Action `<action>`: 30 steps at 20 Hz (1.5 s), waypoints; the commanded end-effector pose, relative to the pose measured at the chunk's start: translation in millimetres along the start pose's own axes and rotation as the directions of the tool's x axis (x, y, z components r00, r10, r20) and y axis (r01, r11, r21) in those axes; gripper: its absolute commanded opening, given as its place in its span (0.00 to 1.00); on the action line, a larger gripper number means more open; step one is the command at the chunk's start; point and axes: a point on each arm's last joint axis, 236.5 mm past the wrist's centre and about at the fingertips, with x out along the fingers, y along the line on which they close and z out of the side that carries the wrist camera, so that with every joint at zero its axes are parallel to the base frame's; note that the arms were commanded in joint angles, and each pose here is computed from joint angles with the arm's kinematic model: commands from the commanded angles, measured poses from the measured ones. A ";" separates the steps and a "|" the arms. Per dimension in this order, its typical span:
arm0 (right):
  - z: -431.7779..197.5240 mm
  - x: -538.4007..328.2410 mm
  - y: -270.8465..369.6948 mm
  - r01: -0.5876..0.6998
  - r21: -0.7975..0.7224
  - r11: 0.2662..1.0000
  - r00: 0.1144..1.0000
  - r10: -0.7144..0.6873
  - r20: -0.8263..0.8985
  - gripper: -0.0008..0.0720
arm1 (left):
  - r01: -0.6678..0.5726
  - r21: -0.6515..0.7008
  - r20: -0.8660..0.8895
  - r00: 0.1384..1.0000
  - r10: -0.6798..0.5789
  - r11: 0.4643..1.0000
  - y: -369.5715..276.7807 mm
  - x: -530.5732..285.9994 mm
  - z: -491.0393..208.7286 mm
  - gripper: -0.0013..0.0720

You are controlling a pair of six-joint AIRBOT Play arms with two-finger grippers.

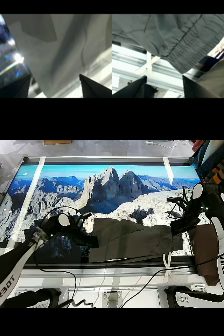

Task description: Fold the clothes and pants, and hang the long-sleeved shirts on hangers.

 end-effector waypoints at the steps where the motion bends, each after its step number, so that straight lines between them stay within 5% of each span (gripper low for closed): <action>1: 4.2 -0.5 -1.6 0.006 0.001 1.000 1.000 -0.006 0.019 0.70 | 0.038 0.029 0.045 0.998 -0.039 0.999 0.1 14.5 16.9 0.96; 2: 4.2 -0.6 -1.6 0.006 0.001 1.000 1.000 -0.006 0.020 0.70 | 0.030 0.049 0.017 0.999 -0.031 0.998 6.6 20.8 12.8 0.96; 4: 4.2 -0.5 -1.7 0.007 0.001 1.000 1.000 -0.007 0.020 0.70 | 0.019 0.063 -0.011 1.000 -0.019 0.998 23.3 28.9 9.7 0.74; 5: 4.4 -0.6 -1.6 0.006 0.001 1.000 1.000 -0.006 0.020 0.70 | 0.016 0.053 -0.002 1.000 -0.016 0.998 31.3 28.1 12.2 0.73; 9: 10.6 -0.7 -2.4 0.009 0.000 1.000 0.999 -0.009 0.046 0.70 | 0.005 -0.037 0.056 0.998 -0.003 0.999 63.5 11.3 22.1 0.74; 11: 15.2 -1.0 -1.4 0.006 -0.002 1.000 0.998 -0.005 0.066 0.70 | 0.020 -0.052 0.048 0.999 -0.017 0.998 63.8 10.3 19.8 0.95; 15: 17.5 -1.1 -1.4 0.006 -0.002 1.000 0.997 -0.005 0.076 0.70 | 0.216 -0.049 0.068 0.975 -0.212 0.975 11.2 26.3 30.6 0.95; 19: 17.5 -1.2 -1.5 0.006 0.001 1.000 0.997 -0.006 0.076 0.70 | 0.254 -0.035 -0.036 0.966 -0.256 0.966 -17.0 67.9 13.2 0.96; 20: 17.5 -1.3 -1.4 0.005 0.001 1.000 0.997 -0.005 0.076 0.70 | 0.255 -0.017 -0.049 0.965 -0.256 0.967 -24.4 72.4 11.9 0.83; 22: 17.8 -1.2 -1.6 0.006 0.001 1.000 0.997 -0.006 0.077 0.70 | 0.250 0.038 -0.037 0.968 -0.248 0.968 -40.1 77.4 18.0 0.79; 25: 17.7 -1.2 -1.5 0.006 0.001 1.000 0.997 -0.006 0.077 0.70 | 0.241 0.188 -0.040 0.970 -0.238 0.952 -62.1 77.7 25.9 0.07; 30: 17.8 -1.2 -1.6 0.006 0.002 1.000 0.997 -0.006 0.077 0.70 | 0.097 0.273 -0.006 0.995 -0.099 0.957 -41.2 64.8 48.5 0.03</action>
